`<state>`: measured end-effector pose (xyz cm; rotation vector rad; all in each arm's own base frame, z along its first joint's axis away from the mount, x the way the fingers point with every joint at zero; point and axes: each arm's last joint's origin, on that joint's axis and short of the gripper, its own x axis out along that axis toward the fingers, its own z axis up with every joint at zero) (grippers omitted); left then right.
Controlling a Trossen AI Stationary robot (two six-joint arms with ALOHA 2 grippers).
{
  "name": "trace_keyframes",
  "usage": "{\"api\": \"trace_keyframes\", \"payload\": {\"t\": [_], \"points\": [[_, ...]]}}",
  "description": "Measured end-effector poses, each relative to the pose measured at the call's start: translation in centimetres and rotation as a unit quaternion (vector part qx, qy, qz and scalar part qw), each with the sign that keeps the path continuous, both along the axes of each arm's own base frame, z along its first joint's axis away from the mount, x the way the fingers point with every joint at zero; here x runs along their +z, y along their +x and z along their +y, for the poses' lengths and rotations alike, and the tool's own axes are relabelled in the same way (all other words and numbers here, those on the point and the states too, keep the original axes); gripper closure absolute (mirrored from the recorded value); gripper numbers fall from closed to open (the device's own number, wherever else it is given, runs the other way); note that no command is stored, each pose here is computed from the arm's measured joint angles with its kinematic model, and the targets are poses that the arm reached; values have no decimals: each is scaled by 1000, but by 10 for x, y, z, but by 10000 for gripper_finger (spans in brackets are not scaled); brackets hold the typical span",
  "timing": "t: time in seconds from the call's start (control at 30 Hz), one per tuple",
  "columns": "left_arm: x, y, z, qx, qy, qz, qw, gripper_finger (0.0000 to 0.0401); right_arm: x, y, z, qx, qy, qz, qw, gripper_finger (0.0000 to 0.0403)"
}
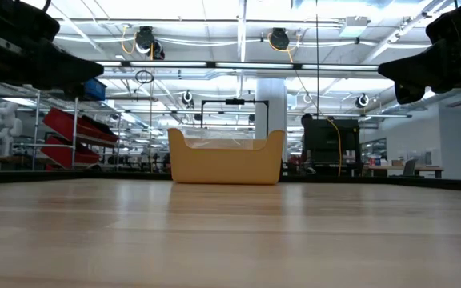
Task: Roll bandage
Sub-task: Return to home position
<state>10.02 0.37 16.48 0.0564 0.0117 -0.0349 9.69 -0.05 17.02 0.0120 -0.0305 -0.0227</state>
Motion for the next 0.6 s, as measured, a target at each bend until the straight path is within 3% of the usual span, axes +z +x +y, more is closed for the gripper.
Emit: {"api": "trace_keyframes", "payload": {"t": [0.27,0.6], "points": [[0,0,-4,9,29,-2,1000,400,0,0,0,0,-16,0,1000,403],[-1,0,-4,11,14,7,1000,401,0,0,0,-1,-20,1,1000,403]]}}
